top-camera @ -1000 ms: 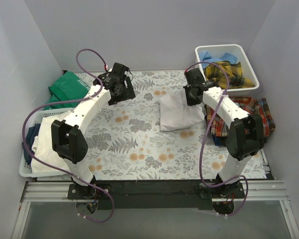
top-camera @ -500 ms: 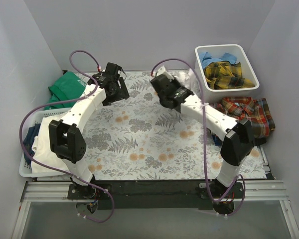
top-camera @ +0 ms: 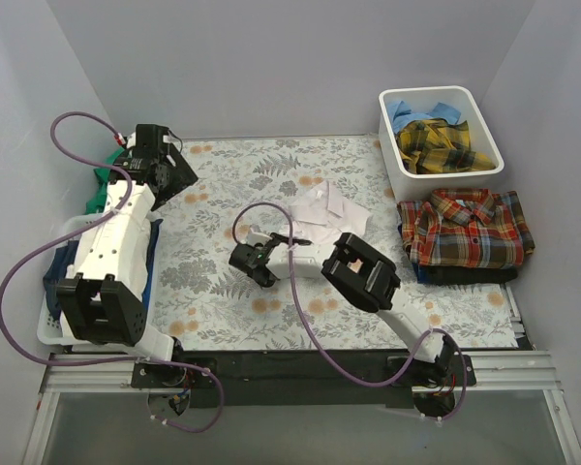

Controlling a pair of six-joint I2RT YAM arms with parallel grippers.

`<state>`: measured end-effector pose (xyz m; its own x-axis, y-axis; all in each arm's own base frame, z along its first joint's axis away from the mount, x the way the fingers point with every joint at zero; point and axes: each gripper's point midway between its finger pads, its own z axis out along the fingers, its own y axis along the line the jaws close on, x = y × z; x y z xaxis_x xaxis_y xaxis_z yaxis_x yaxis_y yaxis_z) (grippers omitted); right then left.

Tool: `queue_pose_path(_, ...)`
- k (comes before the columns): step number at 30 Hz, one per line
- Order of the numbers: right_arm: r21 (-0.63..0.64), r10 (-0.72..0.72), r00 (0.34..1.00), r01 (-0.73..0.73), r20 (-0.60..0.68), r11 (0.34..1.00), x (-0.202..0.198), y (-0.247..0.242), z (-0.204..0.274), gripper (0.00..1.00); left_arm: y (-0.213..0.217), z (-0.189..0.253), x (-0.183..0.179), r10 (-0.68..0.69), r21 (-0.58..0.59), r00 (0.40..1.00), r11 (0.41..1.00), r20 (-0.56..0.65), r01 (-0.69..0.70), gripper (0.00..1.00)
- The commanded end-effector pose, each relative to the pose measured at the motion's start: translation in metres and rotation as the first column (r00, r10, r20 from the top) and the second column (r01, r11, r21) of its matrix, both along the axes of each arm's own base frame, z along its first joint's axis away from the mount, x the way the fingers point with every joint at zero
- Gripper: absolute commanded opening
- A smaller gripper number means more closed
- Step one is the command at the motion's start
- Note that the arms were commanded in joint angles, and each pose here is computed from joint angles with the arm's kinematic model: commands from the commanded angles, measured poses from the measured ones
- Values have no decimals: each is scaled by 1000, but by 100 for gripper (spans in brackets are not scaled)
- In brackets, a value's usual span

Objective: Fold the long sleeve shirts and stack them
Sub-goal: Fold the shirt

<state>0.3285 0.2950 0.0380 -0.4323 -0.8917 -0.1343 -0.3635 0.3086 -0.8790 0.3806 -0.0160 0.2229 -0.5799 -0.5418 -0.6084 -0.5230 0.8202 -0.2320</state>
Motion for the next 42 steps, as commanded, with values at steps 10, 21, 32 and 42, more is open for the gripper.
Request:
queue_pose_path(10,501,92,995,-57,-45,863,-48,85,104,99,11,9,1,-5,-33,999,999,52,6,77)
queue_pose_path(21,740,-109,970,238,-218,629,-5,-37,145,99,-95,-25,-5,-396,-264,917,881,44,393,69)
queue_pose_path(32,670,4,866,384,-500,635,-20,-22,66,61,-217,-83,-31,-590,-419,807,739,-24,528,65)
queue_pose_path(42,654,113,770,443,-628,613,-61,-8,17,1,-205,-124,-12,-514,-352,850,821,-115,449,62)
